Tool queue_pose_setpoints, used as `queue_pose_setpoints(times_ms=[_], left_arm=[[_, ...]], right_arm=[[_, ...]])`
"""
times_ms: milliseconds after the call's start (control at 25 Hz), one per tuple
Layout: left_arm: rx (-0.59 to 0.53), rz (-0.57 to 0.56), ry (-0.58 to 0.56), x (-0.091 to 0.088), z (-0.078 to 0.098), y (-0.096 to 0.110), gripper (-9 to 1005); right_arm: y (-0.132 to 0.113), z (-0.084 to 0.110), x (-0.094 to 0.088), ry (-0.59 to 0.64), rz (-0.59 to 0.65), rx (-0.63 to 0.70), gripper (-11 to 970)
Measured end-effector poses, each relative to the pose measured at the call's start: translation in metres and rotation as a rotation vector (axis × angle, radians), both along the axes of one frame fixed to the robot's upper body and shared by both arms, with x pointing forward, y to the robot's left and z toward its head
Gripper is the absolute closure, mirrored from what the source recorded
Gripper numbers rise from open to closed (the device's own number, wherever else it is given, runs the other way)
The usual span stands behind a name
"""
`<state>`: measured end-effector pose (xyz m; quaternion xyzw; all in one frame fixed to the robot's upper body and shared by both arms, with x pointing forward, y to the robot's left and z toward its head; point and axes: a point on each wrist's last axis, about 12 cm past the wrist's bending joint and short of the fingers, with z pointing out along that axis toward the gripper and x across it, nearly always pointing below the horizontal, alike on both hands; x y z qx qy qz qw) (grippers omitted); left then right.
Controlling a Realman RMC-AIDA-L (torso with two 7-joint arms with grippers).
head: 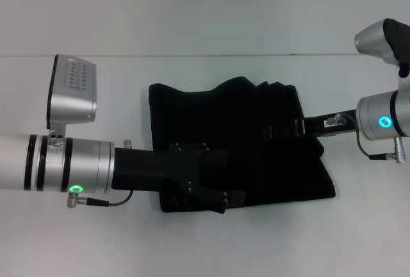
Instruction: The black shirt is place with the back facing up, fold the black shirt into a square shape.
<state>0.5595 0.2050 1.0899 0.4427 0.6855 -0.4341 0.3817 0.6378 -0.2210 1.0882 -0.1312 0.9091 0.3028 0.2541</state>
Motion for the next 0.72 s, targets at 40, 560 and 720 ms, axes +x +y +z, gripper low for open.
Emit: queue_pose_setpoints(times_ms=[40,560,720], left_arm=[[0.000,0.001,0.001,0.0000,-0.0003,0.0000,52],[0.008,0.016,0.000,0.0014,-0.0018,0.0001,54],[0.011,0.020,-0.002,0.0023,-0.0017,0.0002,54]], right_arm=[[0.0006,-0.0002,-0.0001,0.000,0.002,-0.001,170],[0.0042,0.0010,0.0017,-0.015,0.001,-0.005,196],[0.0034,0.0015,0.0023,-0.017,-0.004,-0.003,354]])
